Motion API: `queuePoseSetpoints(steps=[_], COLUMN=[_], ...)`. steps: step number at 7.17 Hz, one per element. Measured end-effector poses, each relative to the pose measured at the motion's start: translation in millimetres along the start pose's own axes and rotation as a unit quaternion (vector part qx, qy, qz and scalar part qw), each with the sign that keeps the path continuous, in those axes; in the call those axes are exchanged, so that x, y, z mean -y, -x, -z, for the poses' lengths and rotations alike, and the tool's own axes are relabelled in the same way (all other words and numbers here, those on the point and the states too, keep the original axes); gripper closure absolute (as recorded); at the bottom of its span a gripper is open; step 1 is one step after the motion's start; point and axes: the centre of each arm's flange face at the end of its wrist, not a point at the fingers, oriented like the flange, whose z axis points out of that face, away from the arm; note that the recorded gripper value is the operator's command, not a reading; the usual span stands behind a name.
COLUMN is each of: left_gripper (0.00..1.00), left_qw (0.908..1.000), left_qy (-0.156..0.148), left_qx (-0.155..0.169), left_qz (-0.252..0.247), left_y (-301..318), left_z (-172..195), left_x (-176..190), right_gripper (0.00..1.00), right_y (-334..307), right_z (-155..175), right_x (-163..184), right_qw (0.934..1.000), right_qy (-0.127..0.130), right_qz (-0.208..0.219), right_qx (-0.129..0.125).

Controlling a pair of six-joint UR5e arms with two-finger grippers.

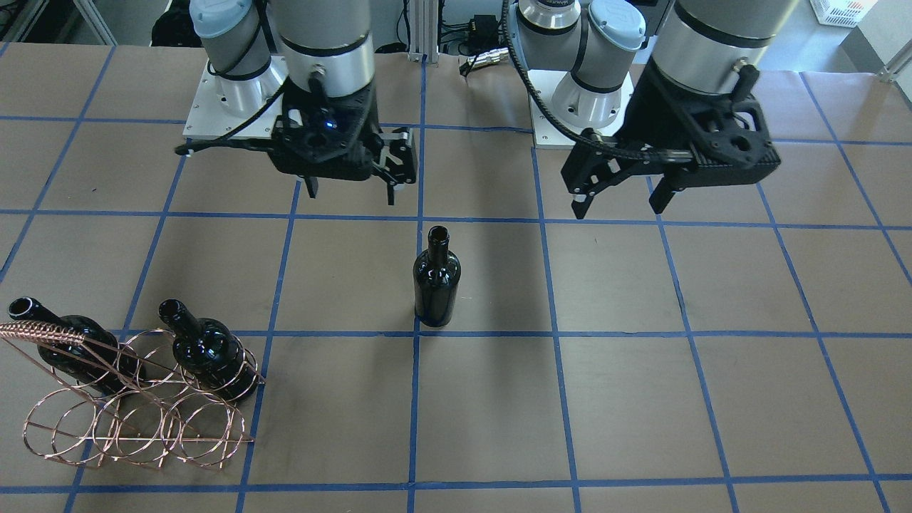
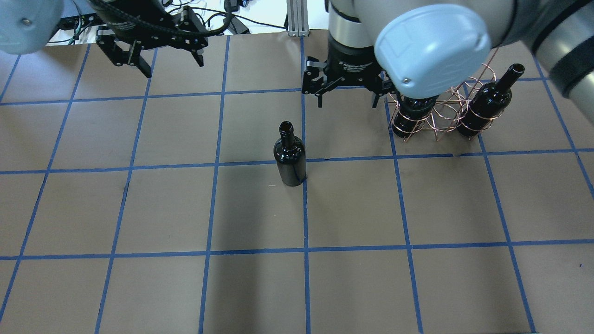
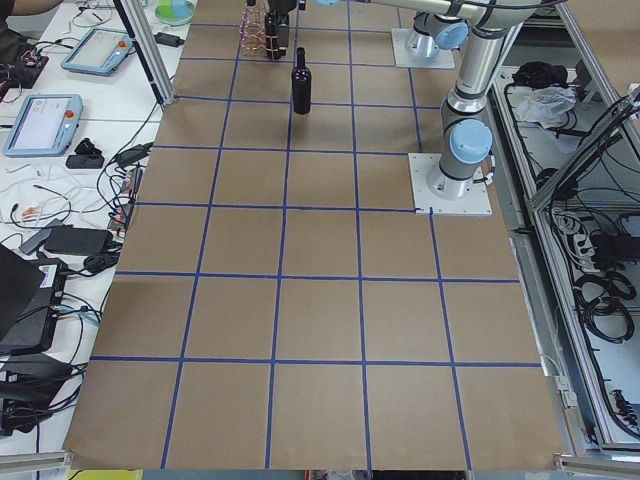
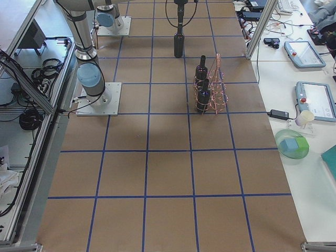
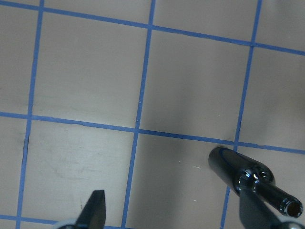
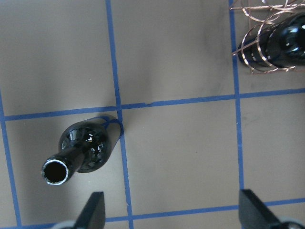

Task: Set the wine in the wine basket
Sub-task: 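Withdraw the left gripper while the right gripper moves over the bottle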

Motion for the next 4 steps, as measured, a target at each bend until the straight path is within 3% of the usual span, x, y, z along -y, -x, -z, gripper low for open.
queuePoseSetpoints(steps=[1, 4], left_gripper=[0.0, 0.0], left_qw=[0.9999, 0.9975], left_qy=[0.008, 0.061], left_qx=[0.003, 0.033], left_qz=[0.013, -0.012], left_y=[20.0, 45.4], left_z=[-0.1, -10.3], left_x=[2.9, -30.6], right_gripper=[0.0, 0.0], right_y=[31.7, 77.7], right_z=[-13.9, -51.8], right_x=[-2.8, 9.3], right_qw=[1.0, 0.9999], right_qy=[0.002, -0.006], right_qz=[0.001, -0.003], right_qx=[-0.008, -0.01])
